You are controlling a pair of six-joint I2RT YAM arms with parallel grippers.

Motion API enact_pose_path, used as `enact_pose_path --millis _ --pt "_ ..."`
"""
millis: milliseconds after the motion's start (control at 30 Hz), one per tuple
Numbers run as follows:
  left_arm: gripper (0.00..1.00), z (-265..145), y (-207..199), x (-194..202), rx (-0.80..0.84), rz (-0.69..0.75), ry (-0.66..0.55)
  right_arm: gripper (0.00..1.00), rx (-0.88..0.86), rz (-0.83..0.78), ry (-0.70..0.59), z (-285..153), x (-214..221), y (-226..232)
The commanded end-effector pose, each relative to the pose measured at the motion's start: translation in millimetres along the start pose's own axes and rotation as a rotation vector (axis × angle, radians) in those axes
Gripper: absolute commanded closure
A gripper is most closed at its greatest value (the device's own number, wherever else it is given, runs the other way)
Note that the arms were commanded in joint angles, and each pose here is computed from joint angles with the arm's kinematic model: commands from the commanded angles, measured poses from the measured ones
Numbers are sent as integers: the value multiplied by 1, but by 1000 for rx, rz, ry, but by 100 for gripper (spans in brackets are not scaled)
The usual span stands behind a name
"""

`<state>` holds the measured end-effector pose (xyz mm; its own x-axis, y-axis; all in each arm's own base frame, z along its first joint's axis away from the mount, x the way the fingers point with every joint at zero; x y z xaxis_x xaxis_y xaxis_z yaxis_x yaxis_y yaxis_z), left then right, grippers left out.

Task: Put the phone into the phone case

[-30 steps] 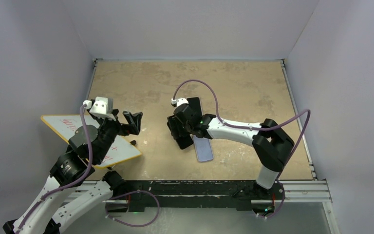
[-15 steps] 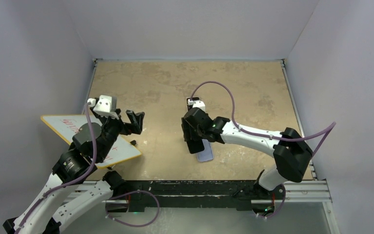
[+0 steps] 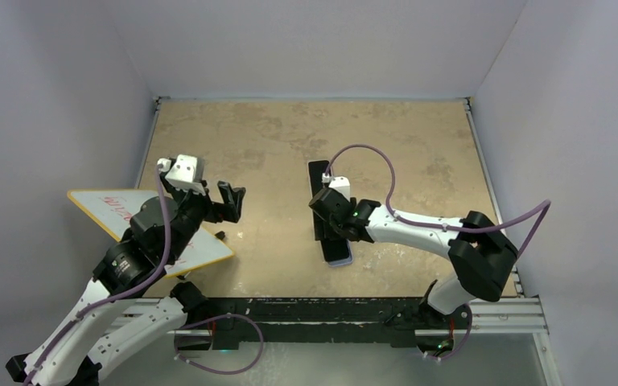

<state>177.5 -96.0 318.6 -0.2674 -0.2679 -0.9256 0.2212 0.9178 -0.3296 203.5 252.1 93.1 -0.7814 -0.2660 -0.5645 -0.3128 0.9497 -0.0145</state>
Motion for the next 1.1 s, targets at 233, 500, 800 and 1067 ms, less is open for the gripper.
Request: enact_pose_path --millis 233,500,800,1067 --pt "0 1 -5 -5 29 -13 -21 56 41 -18 -33 6 1 -10" --pt "0 2 -5 -5 23 -17 -22 41 24 -23 -1 9 8 -8" --pt "0 -1 -4 -5 24 -26 -21 18 53 -48 19 9 19 -17" --pt "0 2 -10 -6 44 -43 -9 9 25 -49 -53 -11 -1 -19"
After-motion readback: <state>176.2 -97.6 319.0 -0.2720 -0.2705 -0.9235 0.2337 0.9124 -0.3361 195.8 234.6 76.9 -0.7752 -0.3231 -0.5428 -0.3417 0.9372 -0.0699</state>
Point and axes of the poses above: each gripper's point midway between its finger pads, its own z axis out along the fingers, its own y axis along the line the jaws close on, x = y × z, the point moved 4 cm from there along -z, back along the fingers, and after that the axes turned 11 degrees about -z, right-handed, at the moved point
